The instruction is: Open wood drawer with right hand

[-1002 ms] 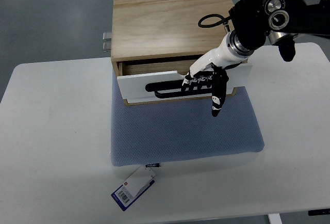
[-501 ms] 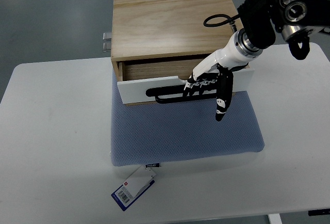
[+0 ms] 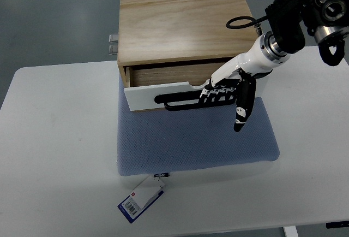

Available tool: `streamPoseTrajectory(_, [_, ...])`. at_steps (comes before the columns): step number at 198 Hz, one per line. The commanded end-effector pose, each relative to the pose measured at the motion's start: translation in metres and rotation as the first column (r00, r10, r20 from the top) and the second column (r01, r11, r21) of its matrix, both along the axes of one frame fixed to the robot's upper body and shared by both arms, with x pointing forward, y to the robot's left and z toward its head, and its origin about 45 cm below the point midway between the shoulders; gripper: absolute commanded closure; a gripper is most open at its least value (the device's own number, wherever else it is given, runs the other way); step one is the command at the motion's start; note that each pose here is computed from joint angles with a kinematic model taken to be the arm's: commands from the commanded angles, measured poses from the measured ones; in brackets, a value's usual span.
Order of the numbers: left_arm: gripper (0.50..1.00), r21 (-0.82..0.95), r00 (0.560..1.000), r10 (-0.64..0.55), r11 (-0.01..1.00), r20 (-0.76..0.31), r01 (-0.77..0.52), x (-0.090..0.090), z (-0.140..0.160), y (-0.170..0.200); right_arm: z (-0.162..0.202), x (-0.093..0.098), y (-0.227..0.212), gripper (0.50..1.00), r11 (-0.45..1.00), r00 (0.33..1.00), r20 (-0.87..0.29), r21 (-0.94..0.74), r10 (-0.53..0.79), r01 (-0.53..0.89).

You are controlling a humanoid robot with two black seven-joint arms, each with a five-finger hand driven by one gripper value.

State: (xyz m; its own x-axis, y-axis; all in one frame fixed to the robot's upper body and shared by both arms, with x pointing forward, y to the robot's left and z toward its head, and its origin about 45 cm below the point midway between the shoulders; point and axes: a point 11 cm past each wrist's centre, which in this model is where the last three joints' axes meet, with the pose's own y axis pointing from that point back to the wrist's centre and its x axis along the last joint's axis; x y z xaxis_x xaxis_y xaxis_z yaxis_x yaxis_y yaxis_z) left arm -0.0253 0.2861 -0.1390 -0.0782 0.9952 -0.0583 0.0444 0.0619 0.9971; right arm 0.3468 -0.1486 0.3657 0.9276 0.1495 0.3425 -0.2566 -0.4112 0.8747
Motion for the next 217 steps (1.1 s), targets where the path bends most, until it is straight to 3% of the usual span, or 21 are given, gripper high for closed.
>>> streamPoseTrajectory(1, [0.500,0.000,1.000,0.000,1.000,0.000,0.000,0.000,0.000,0.000,0.003,-0.001,0.003,0.558,1.000,1.000,-0.003,0.018,0.002,-0.001])
streamPoseTrajectory(45, [0.500,0.000,1.000,0.000,1.000,0.000,0.000,0.000,0.000,0.000,0.022,0.004,0.004,0.558,0.999,0.999,0.044,0.032,-0.003,0.001])
streamPoseTrajectory(67, [0.500,-0.002,1.000,0.000,1.000,0.001,0.000,0.000,0.000,-0.001,0.051,0.013,0.000,0.558,0.997,0.993,0.114,0.067,-0.030,0.022])
streamPoseTrajectory(97, [0.500,-0.002,1.000,-0.002,1.000,0.001,0.002,0.000,0.000,-0.001,0.061,0.024,-0.010,0.558,0.994,0.987,0.142,0.086,-0.077,0.065])
streamPoseTrajectory(98, [0.500,-0.002,1.000,-0.002,1.000,0.001,0.002,0.000,0.000,-0.001,0.071,0.031,-0.015,0.558,0.990,0.981,0.162,0.113,-0.106,0.088])
streamPoseTrajectory(112, [0.500,-0.003,1.000,-0.002,1.000,0.001,0.002,0.000,0.000,-0.001,0.074,0.034,-0.017,0.558,0.987,0.978,0.170,0.125,-0.117,0.096])
streamPoseTrajectory(113, [0.500,-0.002,1.000,-0.002,1.000,0.001,0.002,0.000,0.000,-0.001,0.085,0.043,-0.023,0.558,0.979,0.969,0.194,0.161,-0.155,0.124])
streamPoseTrajectory(132, [0.500,-0.002,1.000,-0.002,1.000,0.001,0.002,0.000,0.000,-0.001,0.102,0.063,-0.040,0.558,0.950,0.946,0.210,0.247,-0.247,0.193])
streamPoseTrajectory(143, [0.500,-0.002,1.000,-0.002,1.000,0.001,0.002,0.000,0.000,-0.001,0.102,0.063,-0.040,0.558,0.950,0.946,0.210,0.247,-0.247,0.193])
streamPoseTrajectory(144, [0.500,-0.002,1.000,0.000,1.000,0.001,0.000,0.000,0.000,-0.001,0.111,0.075,-0.052,0.558,0.923,0.928,0.211,0.305,-0.306,0.235])
streamPoseTrajectory(152, [0.500,-0.003,1.000,-0.002,1.000,0.001,0.002,0.000,0.000,-0.001,0.118,0.084,-0.062,0.556,0.895,0.912,0.207,0.358,-0.353,0.265])
streamPoseTrajectory(162, [0.500,-0.003,1.000,-0.002,1.000,0.001,0.002,0.000,0.000,-0.001,0.118,0.084,-0.062,0.556,0.895,0.912,0.207,0.358,-0.353,0.265])
streamPoseTrajectory(163, [0.500,-0.003,1.000,-0.002,1.000,0.001,0.002,0.000,0.000,-0.001,0.126,0.096,-0.074,0.556,0.852,0.891,0.194,0.429,-0.411,0.300])
streamPoseTrajectory(165, [0.500,-0.005,1.000,-0.002,1.000,0.001,0.002,0.000,0.000,-0.001,0.127,0.098,-0.077,0.556,0.841,0.887,0.189,0.446,-0.422,0.305])
streamPoseTrajectory(183, [0.500,-0.006,1.000,-0.003,1.000,0.002,0.003,0.000,0.000,-0.002,0.130,0.114,-0.094,0.556,0.756,0.858,0.143,0.560,-0.493,0.341])
streamPoseTrajectory(217, [0.500,-0.005,1.000,0.000,1.000,0.002,0.000,0.001,0.000,-0.002,0.117,0.145,-0.120,0.556,0.486,0.737,0.024,0.766,-0.676,0.421])
